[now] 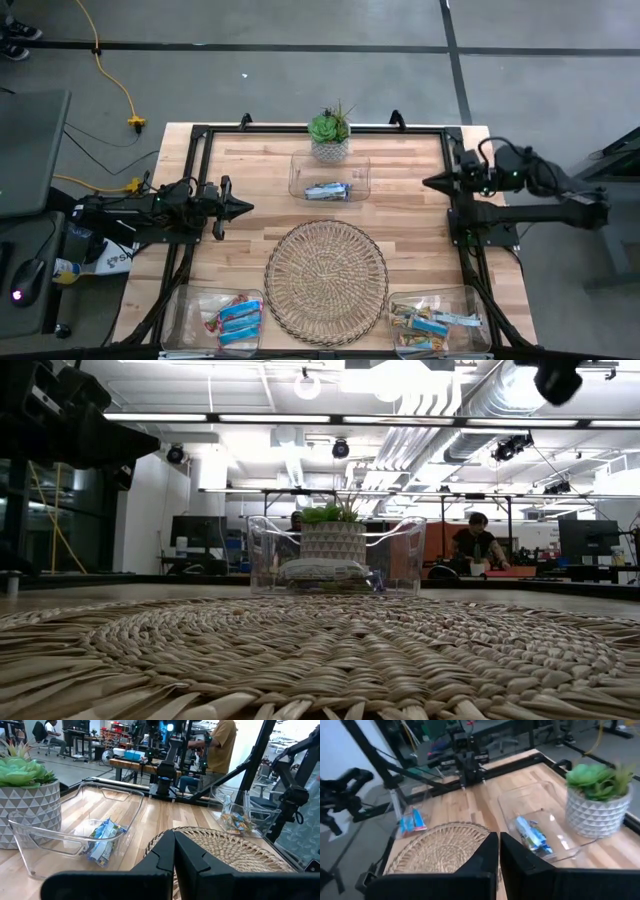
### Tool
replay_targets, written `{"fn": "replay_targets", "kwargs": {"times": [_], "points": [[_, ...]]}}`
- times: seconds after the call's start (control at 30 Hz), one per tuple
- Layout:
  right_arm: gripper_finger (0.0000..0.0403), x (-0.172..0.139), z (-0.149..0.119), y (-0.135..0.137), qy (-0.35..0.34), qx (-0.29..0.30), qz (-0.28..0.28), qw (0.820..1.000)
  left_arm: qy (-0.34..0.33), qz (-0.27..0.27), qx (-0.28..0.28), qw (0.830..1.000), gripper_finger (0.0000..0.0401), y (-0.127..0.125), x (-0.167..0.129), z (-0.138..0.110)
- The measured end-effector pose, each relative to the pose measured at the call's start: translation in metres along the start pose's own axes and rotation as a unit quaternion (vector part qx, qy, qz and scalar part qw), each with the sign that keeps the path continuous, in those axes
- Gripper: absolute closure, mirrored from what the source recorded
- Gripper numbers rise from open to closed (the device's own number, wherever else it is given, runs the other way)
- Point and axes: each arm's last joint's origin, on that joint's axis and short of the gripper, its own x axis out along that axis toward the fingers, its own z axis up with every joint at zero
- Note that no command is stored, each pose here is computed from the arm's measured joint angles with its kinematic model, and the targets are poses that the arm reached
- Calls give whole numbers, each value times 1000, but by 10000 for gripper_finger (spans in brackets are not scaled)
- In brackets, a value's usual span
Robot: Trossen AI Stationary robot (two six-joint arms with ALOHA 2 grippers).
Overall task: Pick and place Granola Bars by type
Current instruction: Return to Home Position
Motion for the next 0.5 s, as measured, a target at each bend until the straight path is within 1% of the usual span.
{"fn": "replay_targets", "kwargs": {"times": [0.1, 0.27, 0.4, 0.5], "points": [[403, 5, -22, -6, -14, 6, 20, 1000, 0, 0, 0, 1000, 400, 0, 0, 0], [403, 22, -56, -17, -32, 22, 28, 999, 0, 0, 0, 1000, 400, 0, 0, 0], [403, 38, -75, -23, -62, 20, 38, 997, 0, 0, 0, 1000, 400, 0, 0, 0], [403, 48, -84, -26, -96, 9, 49, 994, 0, 0, 0, 1000, 400, 0, 0, 0]]}}
